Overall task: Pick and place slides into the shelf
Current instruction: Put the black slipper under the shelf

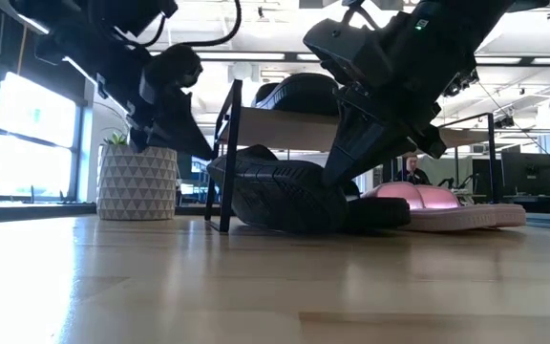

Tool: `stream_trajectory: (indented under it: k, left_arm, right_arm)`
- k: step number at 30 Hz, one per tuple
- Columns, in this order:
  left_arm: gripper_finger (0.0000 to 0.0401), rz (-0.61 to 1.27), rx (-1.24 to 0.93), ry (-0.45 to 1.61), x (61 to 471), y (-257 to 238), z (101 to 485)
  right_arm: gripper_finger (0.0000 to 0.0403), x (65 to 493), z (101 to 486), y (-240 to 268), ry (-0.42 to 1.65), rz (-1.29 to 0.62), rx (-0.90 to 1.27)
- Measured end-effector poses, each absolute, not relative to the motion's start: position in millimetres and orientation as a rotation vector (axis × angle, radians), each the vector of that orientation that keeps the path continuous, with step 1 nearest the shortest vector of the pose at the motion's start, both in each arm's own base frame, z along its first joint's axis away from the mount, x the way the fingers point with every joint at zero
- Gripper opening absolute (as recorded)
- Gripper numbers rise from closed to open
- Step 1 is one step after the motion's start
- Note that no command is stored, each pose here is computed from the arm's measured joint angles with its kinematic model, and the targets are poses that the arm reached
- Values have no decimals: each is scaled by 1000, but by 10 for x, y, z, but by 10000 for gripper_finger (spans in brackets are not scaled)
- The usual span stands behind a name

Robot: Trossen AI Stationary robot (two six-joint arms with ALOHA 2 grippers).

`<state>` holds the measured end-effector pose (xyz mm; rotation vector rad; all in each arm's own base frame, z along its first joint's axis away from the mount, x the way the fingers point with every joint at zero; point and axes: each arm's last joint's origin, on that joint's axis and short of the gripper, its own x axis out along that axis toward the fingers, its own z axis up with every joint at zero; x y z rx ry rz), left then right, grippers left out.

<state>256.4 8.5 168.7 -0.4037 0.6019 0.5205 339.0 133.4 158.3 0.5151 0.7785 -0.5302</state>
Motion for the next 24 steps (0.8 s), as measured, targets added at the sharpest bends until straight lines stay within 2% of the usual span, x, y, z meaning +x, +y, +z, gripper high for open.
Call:
stream_trajectory:
  k: [9, 12, 24]
  left_arm:
    - [0, 472, -459, 536, 2606, 72, 1755]
    - [0, 520, -429, 517, 2609, 88, 1755]
    - [0, 548, -418, 538, 2725, 94, 1537]
  right_arm:
    - [0, 3387, 1581, 1334, 780, -535, 521]
    - [0, 3387, 1582, 1334, 780, -536, 521]
    - [0, 3388, 1582, 1334, 781, -532, 513]
